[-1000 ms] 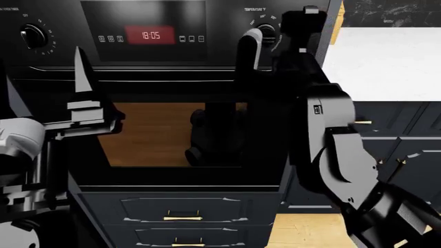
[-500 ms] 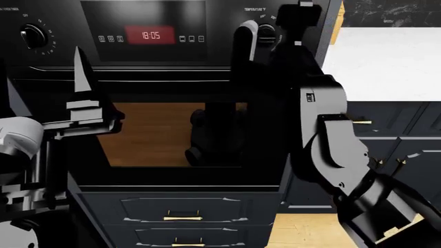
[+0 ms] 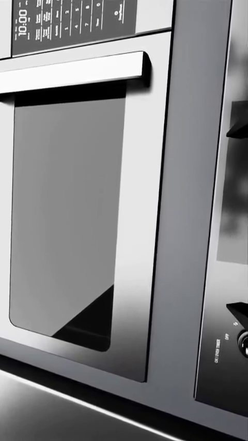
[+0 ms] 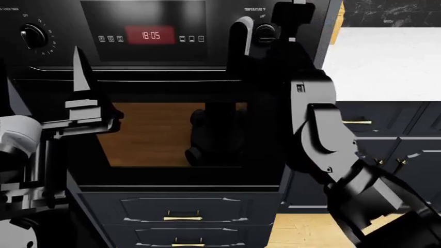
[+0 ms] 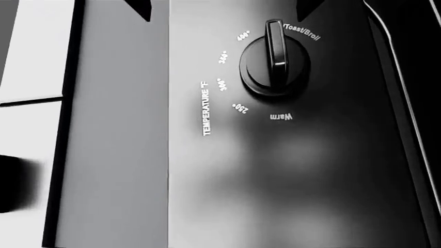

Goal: Preheat the oven by turning the temperature knob.

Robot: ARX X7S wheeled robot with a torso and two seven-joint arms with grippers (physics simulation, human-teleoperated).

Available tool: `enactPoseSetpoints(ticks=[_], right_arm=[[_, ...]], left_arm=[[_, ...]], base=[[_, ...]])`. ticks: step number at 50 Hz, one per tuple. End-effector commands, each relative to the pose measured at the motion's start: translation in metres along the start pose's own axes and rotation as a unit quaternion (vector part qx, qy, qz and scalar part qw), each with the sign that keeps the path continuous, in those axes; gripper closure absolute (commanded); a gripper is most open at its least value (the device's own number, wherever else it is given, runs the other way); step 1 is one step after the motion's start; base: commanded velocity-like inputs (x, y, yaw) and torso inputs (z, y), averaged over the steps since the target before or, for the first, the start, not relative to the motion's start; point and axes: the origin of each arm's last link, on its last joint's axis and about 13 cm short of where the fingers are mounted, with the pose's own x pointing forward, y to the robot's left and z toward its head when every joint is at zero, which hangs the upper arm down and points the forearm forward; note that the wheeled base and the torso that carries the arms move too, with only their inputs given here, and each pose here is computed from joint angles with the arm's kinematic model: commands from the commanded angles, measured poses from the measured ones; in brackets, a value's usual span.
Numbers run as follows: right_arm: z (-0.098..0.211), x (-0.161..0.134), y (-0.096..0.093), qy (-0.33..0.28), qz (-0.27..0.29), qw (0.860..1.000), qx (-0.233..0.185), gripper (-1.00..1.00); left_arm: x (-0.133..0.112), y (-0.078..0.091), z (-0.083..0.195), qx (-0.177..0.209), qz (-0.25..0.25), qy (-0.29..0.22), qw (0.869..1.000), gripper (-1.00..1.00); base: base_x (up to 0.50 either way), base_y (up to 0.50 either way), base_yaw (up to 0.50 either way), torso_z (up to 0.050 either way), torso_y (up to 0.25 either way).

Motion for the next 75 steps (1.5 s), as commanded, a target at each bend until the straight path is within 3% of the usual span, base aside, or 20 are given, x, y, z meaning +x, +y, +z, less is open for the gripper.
enactPoseSetpoints(ticks=[1,27,75], right_arm=[[-0.001,0.008,0.005,0.009,0.003,1.000,0.003,-1.00],[0.001,0.014,0.022,0.003,0.016,1.000,0.011,-1.00],[0.000,0.025,0.019,0.007,0.012,1.000,0.011,-1.00]], left_arm=[[0.001,0.000,-0.001,0.000,0.000,0.002,1.000,-1.00],[0.001,-0.001,-0.004,0.002,-0.002,0.004,1.000,-1.00],[0.001,0.001,-0.005,0.004,0.000,0.007,1.000,-1.00]], base=[[0.00,0.00,0.00,0.000,0.000],[0.00,0.00,0.00,0.000,0.000],[0.00,0.00,0.00,0.000,0.000]])
